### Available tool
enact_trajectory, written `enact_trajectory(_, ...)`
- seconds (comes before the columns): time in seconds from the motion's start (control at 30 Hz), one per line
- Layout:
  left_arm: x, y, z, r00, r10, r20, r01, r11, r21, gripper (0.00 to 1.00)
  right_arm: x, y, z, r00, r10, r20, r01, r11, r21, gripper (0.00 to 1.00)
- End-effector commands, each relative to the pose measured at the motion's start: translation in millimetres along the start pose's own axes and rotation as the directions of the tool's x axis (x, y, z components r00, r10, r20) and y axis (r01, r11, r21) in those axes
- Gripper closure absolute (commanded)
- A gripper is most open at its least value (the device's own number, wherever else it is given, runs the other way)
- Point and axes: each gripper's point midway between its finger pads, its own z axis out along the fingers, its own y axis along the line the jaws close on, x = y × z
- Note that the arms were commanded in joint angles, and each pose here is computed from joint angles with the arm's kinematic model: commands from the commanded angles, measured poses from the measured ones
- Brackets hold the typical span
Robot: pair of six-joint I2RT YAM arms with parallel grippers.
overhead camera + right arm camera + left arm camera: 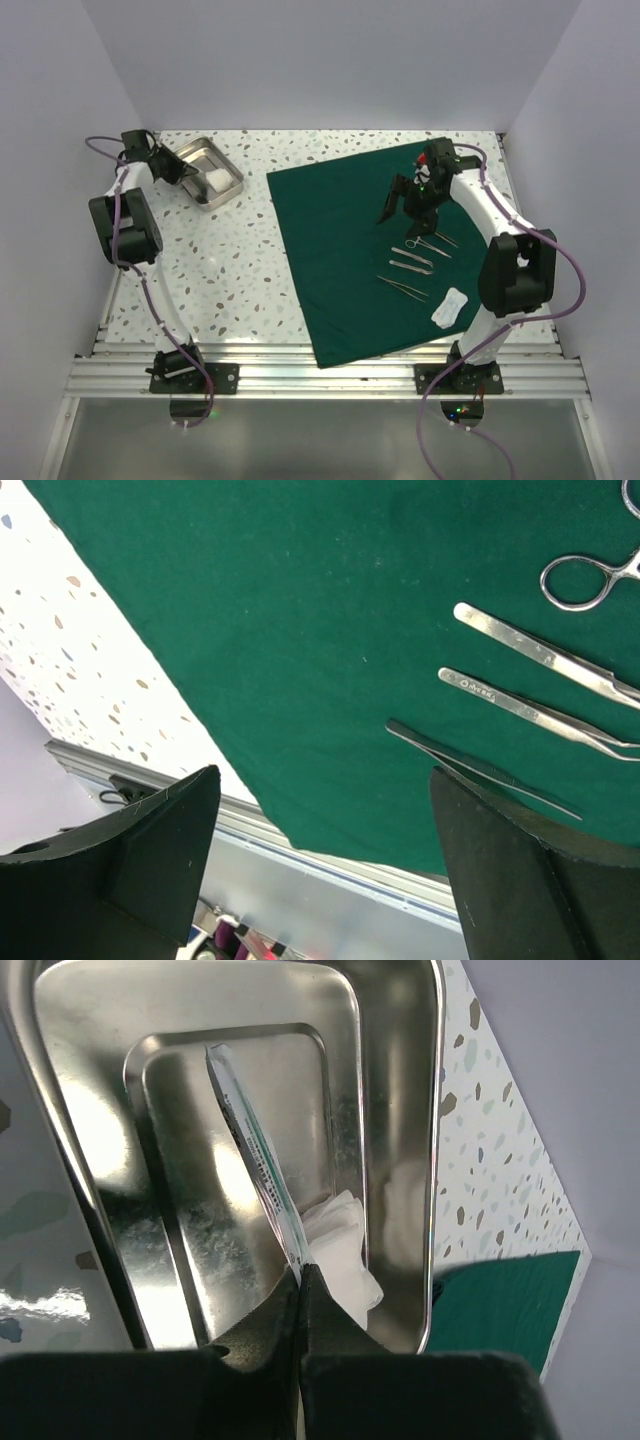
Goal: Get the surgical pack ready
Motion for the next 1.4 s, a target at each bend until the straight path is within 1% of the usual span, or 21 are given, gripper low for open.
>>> enact_trajectory(0.0, -15, 1, -2, 1.0, -0.008, 0.02, 0.008, 1.0, 0.011, 1.0, -9, 6, -6, 0.999, 0.008, 0.032, -0.008, 1.0, -0.014, 0.11)
enact_trajectory(0.17, -18, 12, 4, 0.999, -0.038, 0.01, 0.038, 0.999, -0.004, 1.0, -8, 5, -5, 0.999, 0.023, 0.037, -0.022, 1.0, -0.011, 0.1)
enact_trajectory(0.23, -17, 14, 5, 0.999, -0.047, 0.003, 0.047, 0.999, -0.009, 0.85, -6, 4, -7, 0.999, 0.03, 0.039, -0.03, 1.0, -0.008, 0.1)
enact_trajectory(0.3, -18, 10, 4, 0.999, -0.038, -0.001, 0.038, 0.999, 0.003, 0.72, -4, 3, -7, 0.999, 0.029, 0.041, -0.029, 1.0, -0.004, 0.1)
enact_trajectory(0.37, -21, 7, 2, 1.0, -0.031, 0.002, 0.031, 0.999, 0.01, 0.63, -4, 2, -8, 0.998, 0.035, 0.044, -0.035, 0.999, 0.0, 0.1)
enact_trajectory(0.4, -21, 4, -1, 1.0, -0.028, 0.0, 0.028, 0.999, 0.017, 0.55, -4, 2, -9, 0.998, 0.03, 0.049, -0.03, 1.0, 0.002, 0.1)
enact_trajectory(0.5, -23, -6, -11, 1.0, -0.023, 0.005, 0.023, 0.999, 0.03, 0.45, -7, 1, -14, 0.998, 0.026, 0.065, -0.027, 1.0, 0.015, 0.09)
enact_trajectory(0.63, -27, -23, -33, 1.0, -0.004, 0.018, 0.003, 0.999, 0.036, 0.42, -9, 1, -23, 0.997, 0.012, 0.073, -0.015, 0.999, 0.036, 0.09)
enact_trajectory(0.73, -23, -30, -51, 1.0, -0.012, 0.007, 0.012, 1.0, 0.01, 0.41, -10, 3, -31, 0.997, 0.01, 0.082, -0.013, 0.999, 0.039, 0.09)
enact_trajectory(0.8, -17, -30, -62, 0.999, -0.036, -0.006, 0.036, 0.999, -0.018, 0.38, -10, 4, -36, 0.996, 0.004, 0.094, -0.008, 0.999, 0.045, 0.09)
enact_trajectory(0.93, -14, -61, -104, 1.0, -0.007, 0.031, 0.007, 1.0, 0.015, 0.36, -5, -18, -45, 0.995, 0.04, 0.095, -0.051, 0.992, 0.118, 0.09)
enact_trajectory(0.97, -12, -67, -111, 0.999, 0.015, 0.038, -0.016, 1.0, 0.024, 0.37, -8, -29, -50, 0.991, 0.058, 0.121, -0.075, 0.987, 0.14, 0.09)
enact_trajectory(1.07, 10, -95, -137, 0.994, 0.097, 0.049, -0.099, 0.994, 0.046, 0.38, -3, -67, -49, 0.981, 0.15, 0.125, -0.171, 0.969, 0.179, 0.11)
enact_trajectory(1.1, 19, -100, -142, 0.992, 0.12, 0.05, -0.122, 0.991, 0.051, 0.38, 3, -90, -49, 0.971, 0.205, 0.126, -0.228, 0.953, 0.201, 0.12)
enact_trajectory(1.17, 83, -119, -152, 0.978, 0.21, -0.005, -0.209, 0.975, 0.076, 0.39, 12, -128, -51, 0.958, 0.254, 0.13, -0.28, 0.923, 0.264, 0.15)
enact_trajectory(1.2, 93, -131, -149, 0.97, 0.242, -0.013, -0.24, 0.965, 0.103, 0.39, 15, -138, -51, 0.953, 0.271, 0.135, -0.299, 0.91, 0.288, 0.15)
enact_trajectory(1.23, 121, -125, -154, 0.966, 0.254, -0.049, -0.247, 0.963, 0.112, 0.39, 19, -147, -52, 0.955, 0.264, 0.133, -0.293, 0.903, 0.315, 0.14)
enact_trajectory(1.27, 138, -130, -155, 0.96, 0.273, -0.056, -0.263, 0.955, 0.14, 0.4, 29, -154, -49, 0.957, 0.265, 0.115, -0.289, 0.896, 0.337, 0.13)
enact_trajectory(1.3, 167, -138, -155, 0.946, 0.31, -0.092, -0.29, 0.939, 0.182, 0.43, 34, -162, -49, 0.959, 0.26, 0.115, -0.284, 0.885, 0.37, 0.11)
enact_trajectory(1.33, 198, -134, -160, 0.932, 0.338, -0.13, -0.308, 0.928, 0.208, 0.45, 37, -165, -52, 0.96, 0.249, 0.132, -0.281, 0.88, 0.384, 0.08)
enact_trajectory(1.37, 214, -135, -161, 0.921, 0.363, -0.139, -0.33, 0.919, 0.215, 0.46, 50, -175, -48, 0.959, 0.257, 0.115, -0.282, 0.867, 0.411, 0.05)
